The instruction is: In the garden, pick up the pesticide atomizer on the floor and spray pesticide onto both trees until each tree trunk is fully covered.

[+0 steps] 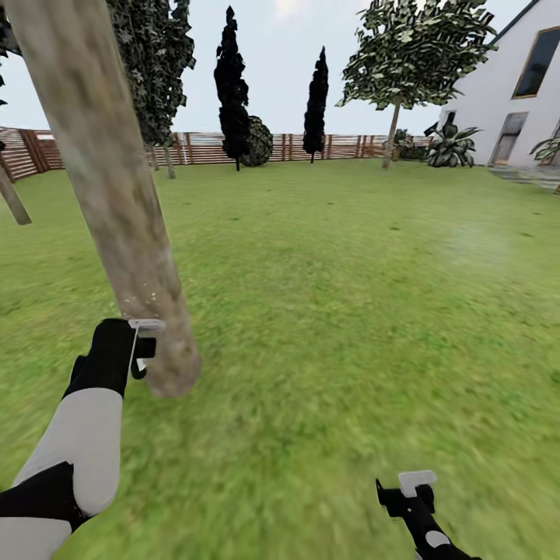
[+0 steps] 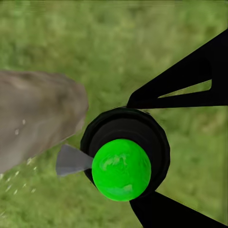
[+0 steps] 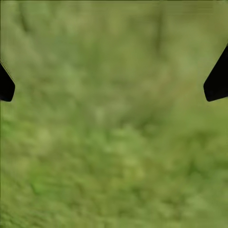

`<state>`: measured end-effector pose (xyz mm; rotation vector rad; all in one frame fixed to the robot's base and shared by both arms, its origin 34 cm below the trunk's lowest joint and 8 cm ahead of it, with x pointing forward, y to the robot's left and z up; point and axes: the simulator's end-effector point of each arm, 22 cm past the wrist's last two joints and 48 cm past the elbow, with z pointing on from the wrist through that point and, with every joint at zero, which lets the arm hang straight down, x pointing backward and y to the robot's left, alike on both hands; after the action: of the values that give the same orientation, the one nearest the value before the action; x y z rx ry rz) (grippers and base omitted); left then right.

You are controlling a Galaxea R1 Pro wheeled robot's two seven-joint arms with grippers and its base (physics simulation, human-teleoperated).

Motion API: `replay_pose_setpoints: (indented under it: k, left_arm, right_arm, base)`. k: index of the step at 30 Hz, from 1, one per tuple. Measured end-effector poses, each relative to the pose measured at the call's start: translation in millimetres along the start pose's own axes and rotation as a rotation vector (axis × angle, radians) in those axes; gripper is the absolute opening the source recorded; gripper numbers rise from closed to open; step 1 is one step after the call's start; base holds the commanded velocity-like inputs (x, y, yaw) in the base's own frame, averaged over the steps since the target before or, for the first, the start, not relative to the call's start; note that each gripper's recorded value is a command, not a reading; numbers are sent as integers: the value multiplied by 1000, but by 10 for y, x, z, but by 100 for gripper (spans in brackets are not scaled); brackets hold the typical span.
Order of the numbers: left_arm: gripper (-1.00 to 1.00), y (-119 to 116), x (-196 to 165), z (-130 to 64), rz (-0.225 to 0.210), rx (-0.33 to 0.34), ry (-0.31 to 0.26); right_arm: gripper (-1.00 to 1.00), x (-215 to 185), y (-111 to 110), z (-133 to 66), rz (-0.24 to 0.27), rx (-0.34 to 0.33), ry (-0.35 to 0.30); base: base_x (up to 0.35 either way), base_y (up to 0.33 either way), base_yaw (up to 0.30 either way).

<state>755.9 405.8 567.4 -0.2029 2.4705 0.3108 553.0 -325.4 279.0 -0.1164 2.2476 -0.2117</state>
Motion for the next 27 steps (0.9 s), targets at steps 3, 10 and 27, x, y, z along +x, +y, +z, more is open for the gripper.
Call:
replay_pose_setpoints:
  k: [3, 10, 27]
  left_arm:
    - [-100, 44, 23, 16, 2, -11, 1]
    - [-100, 48, 269, 111, 9, -13, 35]
    - [-100, 8, 489, 171, 20, -12, 68]
  right_arm:
    - [100, 1, -1, 0, 1, 0, 0]
    - [100, 2, -3, 1, 0, 1, 0]
    - [100, 0, -2, -1, 1, 1, 0]
  base:
    - [246, -174, 115]
    - [137, -228, 5]
    - [129, -234, 193]
